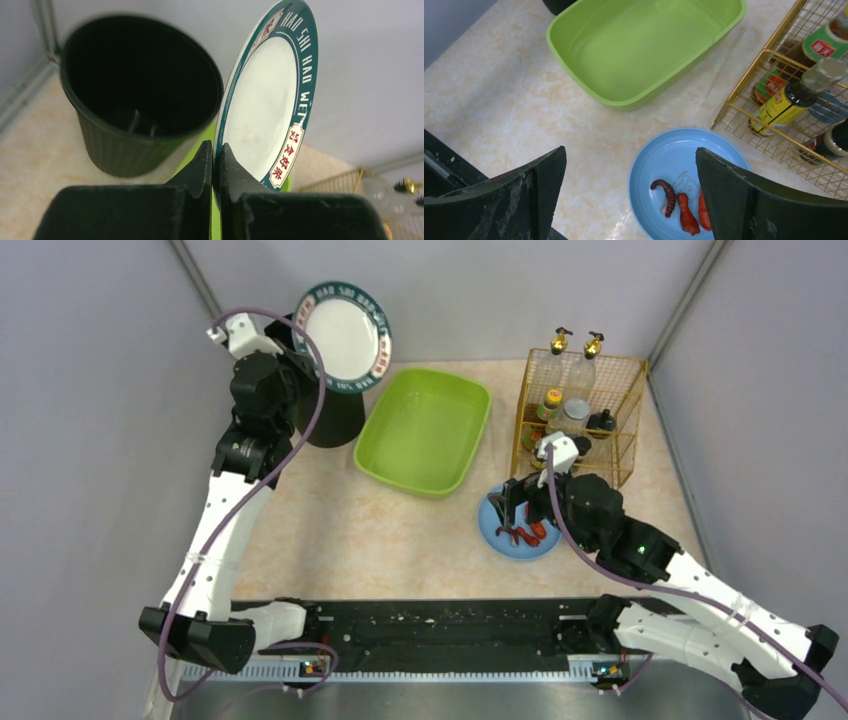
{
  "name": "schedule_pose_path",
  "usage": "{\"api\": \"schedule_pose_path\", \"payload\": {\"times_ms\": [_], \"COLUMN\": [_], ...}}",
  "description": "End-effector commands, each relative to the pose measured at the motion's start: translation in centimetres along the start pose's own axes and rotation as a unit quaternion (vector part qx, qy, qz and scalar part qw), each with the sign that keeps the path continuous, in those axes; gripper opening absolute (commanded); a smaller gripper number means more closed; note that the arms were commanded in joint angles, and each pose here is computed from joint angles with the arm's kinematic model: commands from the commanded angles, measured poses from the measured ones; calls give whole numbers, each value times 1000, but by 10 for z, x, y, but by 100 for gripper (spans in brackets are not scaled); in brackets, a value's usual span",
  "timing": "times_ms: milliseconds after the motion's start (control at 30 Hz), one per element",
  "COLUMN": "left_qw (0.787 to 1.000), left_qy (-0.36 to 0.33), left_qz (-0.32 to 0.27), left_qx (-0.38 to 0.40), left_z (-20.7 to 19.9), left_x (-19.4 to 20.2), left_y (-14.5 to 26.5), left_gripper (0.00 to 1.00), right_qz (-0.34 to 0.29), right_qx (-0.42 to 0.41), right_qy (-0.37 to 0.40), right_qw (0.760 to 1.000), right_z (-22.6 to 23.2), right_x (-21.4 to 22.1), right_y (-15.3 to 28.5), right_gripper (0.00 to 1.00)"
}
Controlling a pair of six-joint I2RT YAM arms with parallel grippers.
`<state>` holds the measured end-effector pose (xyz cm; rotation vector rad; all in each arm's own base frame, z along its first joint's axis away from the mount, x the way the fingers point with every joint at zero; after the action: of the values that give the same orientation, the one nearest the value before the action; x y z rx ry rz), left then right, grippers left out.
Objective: Clear the kitchen counter
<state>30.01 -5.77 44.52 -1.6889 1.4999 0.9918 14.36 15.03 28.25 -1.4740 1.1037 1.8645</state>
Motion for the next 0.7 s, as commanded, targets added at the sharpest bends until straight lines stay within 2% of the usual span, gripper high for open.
{"api": "schedule_pose_path", "payload": {"times_ms": [0, 133, 667], "left_qw": [992, 988, 958], "left_qy": [71, 78, 104], "left_qz": [68, 108, 252], "left_qx": [72, 76, 85], "left_z": [-13, -9, -12], "left_x": [31, 61, 169], "left_y": [4, 6, -3], "left_gripper": [0, 0, 0], "right_qz": [-42, -59, -56], "right_qx": [28, 27, 15], "right_qy": [-16, -19, -18], "right_qw": [999, 998, 998], "right_z": [-7, -9, -5], "right_x": [-23, -27, -26], "right_y": [21, 30, 21], "right_gripper": [99, 99, 99]}}
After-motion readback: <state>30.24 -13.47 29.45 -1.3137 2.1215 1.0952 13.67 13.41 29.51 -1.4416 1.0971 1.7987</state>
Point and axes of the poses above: each gripper's point midway between its finger pads, its own y axis back along the fingers, its own z axis along the line the jaws close on, x = y × z, the point moved 9 cm from there along y, back along the fingers, and after that the axes turned 2 degrees about y, right-handed, at the moved point
